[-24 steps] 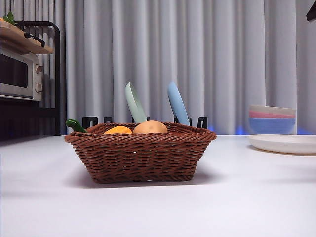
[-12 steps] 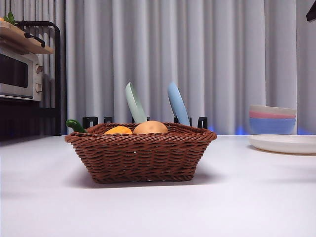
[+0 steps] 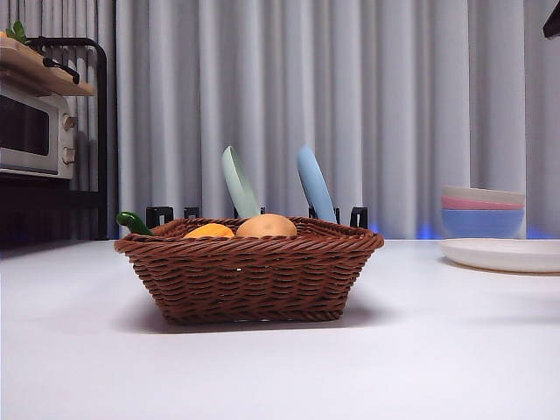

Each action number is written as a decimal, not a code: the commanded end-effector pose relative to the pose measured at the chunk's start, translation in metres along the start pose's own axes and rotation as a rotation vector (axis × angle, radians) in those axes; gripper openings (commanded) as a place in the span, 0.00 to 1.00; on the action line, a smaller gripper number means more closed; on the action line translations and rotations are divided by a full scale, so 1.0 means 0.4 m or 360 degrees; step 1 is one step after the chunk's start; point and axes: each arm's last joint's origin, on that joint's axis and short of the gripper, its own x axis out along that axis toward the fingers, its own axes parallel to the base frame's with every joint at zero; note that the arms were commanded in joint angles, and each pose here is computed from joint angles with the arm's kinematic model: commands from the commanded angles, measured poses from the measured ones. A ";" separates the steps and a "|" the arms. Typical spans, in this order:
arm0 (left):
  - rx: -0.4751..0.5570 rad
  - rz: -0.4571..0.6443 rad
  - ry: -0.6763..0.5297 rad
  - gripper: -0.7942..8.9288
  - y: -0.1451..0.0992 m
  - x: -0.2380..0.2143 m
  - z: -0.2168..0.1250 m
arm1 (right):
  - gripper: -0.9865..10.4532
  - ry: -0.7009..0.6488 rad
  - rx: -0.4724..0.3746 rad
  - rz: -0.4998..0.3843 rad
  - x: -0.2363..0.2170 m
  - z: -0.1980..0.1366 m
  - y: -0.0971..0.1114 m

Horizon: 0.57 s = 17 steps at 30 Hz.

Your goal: Pick up the basket,pick up the corn from the table,pick up the potato from the table,pick up the cucumber from the table,put all items into the basket

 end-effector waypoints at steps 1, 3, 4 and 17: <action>-0.0013 0.0003 0.0026 0.08 -0.001 0.003 -0.030 | 0.07 -0.0003 0.0015 -0.0004 0.001 -0.001 0.000; -0.0019 -0.0002 0.0068 0.08 -0.004 0.004 -0.050 | 0.07 -0.0003 0.0016 -0.0004 0.001 -0.001 0.000; -0.0022 -0.0005 0.0090 0.08 -0.005 0.003 -0.056 | 0.07 -0.0003 0.0015 -0.0003 0.001 -0.001 0.000; -0.0026 -0.0009 0.0129 0.08 -0.007 -0.002 -0.066 | 0.07 0.0008 0.0015 -0.0005 0.001 -0.003 0.000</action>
